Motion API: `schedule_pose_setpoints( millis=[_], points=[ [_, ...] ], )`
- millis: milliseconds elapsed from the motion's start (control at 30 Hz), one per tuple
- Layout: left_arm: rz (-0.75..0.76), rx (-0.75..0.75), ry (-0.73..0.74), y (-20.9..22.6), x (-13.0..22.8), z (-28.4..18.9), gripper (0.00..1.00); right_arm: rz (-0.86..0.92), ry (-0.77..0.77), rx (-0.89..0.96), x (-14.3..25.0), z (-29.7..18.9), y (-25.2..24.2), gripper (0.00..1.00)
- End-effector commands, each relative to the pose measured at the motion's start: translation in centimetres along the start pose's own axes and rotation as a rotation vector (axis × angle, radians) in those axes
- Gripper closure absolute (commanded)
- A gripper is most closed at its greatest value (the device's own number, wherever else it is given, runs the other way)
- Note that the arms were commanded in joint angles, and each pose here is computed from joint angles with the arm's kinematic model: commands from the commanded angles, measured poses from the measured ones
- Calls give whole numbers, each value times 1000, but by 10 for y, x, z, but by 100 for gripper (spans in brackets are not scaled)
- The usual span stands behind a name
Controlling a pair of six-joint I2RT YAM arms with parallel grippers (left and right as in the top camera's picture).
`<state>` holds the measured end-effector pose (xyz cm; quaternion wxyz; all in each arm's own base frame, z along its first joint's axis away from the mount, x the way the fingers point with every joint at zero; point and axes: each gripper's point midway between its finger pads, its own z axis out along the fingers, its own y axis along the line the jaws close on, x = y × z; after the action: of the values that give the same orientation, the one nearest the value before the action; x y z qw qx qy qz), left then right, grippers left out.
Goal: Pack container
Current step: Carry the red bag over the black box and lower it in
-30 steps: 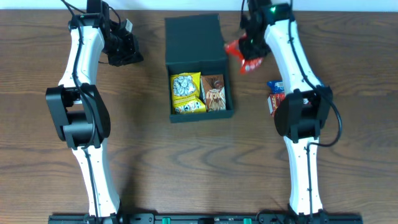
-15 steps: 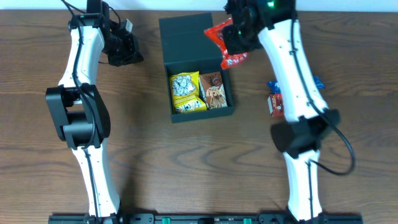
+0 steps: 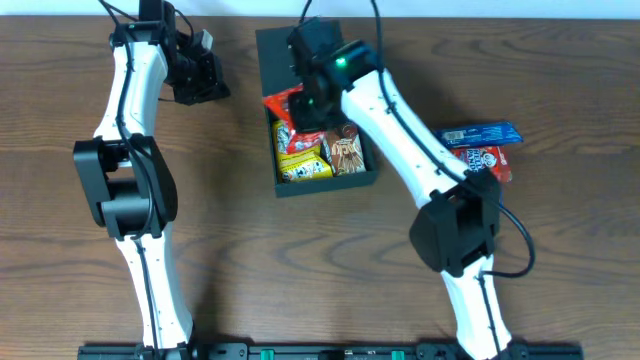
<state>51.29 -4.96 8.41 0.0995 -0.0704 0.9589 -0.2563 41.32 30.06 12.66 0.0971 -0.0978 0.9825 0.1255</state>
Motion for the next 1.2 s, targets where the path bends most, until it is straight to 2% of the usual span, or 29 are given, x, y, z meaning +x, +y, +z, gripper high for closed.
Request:
schedule_pose_setpoints(
  millis=[0,400,667,1000,1033,1067,1100,1167],
  points=[
    [18,2,-31,-2,-8,-11,94,97,-3,-4,2,-5,1,98],
    [-54,28,-61,21,-16,-27,94,105,-9,25,20,20,27,98],
    [-52,24,-63,22,-16,-27,94,249,38,89,39,42,12,98],
    [-52,24,-62,22,-16,-27,94,246,24,80,38,53,11,98],
    [-52,24,-62,22,-16,-27,94,234,19,75,37,53,12,94],
    [-52,24,-62,22,-16,-27,94,217,14,72,35,53,13,79],
    [-52,24,-62,22,-16,-27,94,193,9,68,34,53,13,55],
    [-52,24,-62,22,-16,-27,94,177,0,62,30,53,13,24]
  ],
)
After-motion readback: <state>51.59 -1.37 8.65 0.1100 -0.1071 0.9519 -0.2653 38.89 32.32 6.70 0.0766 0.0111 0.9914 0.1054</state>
